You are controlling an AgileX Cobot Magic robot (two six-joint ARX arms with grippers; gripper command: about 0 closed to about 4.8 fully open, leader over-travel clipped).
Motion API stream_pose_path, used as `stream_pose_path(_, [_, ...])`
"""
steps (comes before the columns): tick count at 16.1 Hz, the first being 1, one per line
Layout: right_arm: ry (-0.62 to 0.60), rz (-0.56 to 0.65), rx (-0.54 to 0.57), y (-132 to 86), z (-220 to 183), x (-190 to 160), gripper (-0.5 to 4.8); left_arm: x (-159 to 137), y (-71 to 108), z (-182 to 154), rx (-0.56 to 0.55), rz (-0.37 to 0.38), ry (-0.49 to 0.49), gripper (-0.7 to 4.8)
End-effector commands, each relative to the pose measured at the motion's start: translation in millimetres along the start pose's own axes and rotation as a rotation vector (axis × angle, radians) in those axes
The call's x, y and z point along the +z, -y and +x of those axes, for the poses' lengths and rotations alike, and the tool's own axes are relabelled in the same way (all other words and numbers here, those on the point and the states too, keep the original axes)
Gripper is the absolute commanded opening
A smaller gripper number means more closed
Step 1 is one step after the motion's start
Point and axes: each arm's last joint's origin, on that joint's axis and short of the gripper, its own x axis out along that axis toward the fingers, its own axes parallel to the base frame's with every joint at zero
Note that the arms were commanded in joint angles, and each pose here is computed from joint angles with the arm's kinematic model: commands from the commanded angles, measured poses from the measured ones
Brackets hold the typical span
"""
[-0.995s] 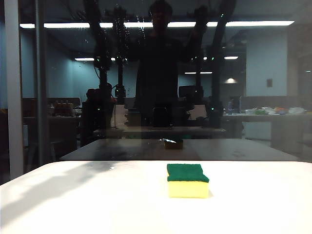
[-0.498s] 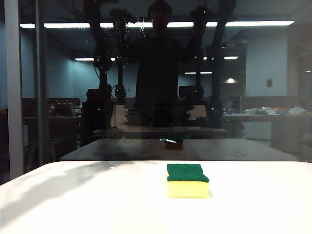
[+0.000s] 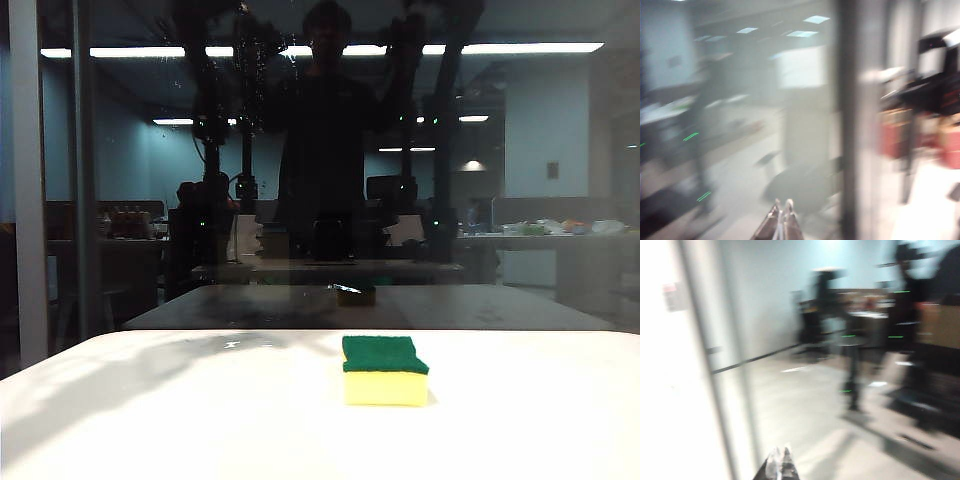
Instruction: Reach upward to find where there is water on the glass, pick up the sponge from the table, dry the water, and finally place the sponge back on the table.
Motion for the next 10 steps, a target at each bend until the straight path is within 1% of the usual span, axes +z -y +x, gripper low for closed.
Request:
stream_pose_path(1, [0.008, -0.022, 0.116, -7.7, -4.0, 4.7, -0.02, 12.3, 6.9, -2.3, -0.104, -0.039, 0.049, -0.05])
stream_pose_path(2, [0.010, -0.027, 0.128, -8.5, -4.4, 5.4, -0.02, 12.3, 7.2, -2.4, -0.105, -0.056, 0.047, -0.05])
stream_pose_path(3, [0.014, -0.031, 0.132, -10.4, -6.0, 6.7, -0.02, 12.2, 7.0, -2.3, -0.105, -0.090, 0.045, -0.05])
stream_pose_path(4, [0.017, -0.035, 0.133, -11.6, -7.1, 7.7, -0.02, 12.2, 7.0, -2.3, -0.105, -0.101, 0.045, -0.05])
stream_pose_path(8, [0.023, -0.042, 0.129, -12.6, -8.0, 8.9, -0.02, 12.0, 6.8, -2.3, -0.100, -0.103, 0.045, -0.05])
stream_pose_path(10, [0.033, -0.053, 0.125, -12.6, -8.0, 10.1, -0.02, 12.1, 5.8, -2.2, -0.067, -0.105, 0.053, -0.05])
